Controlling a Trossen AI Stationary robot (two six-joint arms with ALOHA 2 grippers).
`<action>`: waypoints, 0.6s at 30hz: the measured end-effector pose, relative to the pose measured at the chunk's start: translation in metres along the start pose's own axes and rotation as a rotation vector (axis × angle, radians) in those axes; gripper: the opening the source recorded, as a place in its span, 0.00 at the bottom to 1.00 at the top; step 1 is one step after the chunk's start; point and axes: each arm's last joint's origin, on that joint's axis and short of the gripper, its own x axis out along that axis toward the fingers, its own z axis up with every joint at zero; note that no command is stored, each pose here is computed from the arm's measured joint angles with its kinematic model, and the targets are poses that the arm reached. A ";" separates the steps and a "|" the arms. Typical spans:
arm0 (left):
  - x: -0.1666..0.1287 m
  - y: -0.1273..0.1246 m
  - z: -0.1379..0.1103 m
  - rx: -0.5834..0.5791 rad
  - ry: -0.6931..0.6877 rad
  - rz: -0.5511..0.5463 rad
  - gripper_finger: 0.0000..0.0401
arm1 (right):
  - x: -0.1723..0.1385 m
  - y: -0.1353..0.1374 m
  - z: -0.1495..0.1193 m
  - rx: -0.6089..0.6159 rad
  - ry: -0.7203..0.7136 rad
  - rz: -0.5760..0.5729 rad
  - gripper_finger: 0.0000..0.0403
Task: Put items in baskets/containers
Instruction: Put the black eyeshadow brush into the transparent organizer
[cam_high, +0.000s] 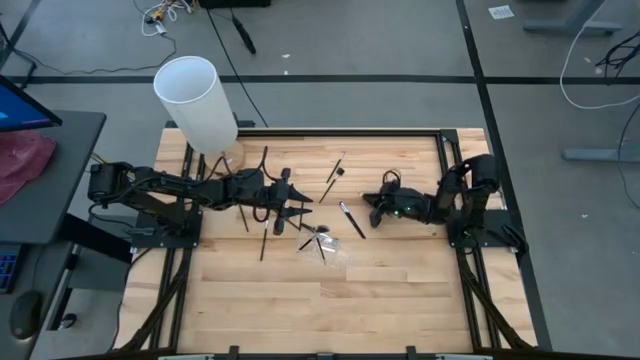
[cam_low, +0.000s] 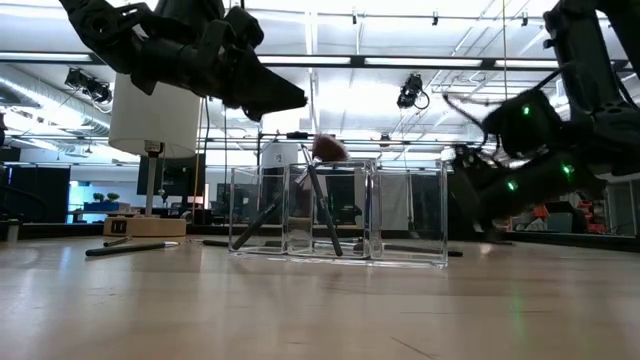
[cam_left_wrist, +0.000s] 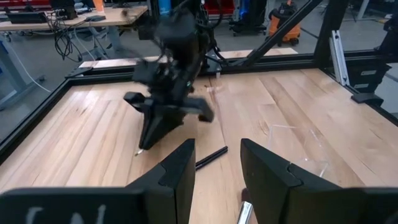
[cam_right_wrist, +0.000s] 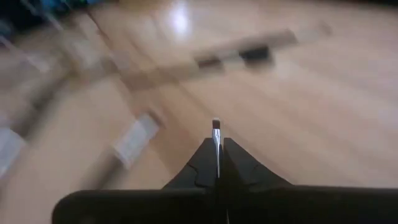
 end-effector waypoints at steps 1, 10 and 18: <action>0.000 0.000 0.000 0.000 0.003 0.000 0.33 | 0.003 0.002 0.005 0.012 -0.032 0.001 0.02; 0.005 -0.002 -0.006 0.017 0.005 -0.088 0.33 | 0.023 0.049 0.045 -0.006 -0.316 0.148 0.02; 0.028 0.001 -0.021 -0.008 -0.088 -0.075 0.33 | 0.028 0.092 0.090 -0.066 -0.577 0.288 0.02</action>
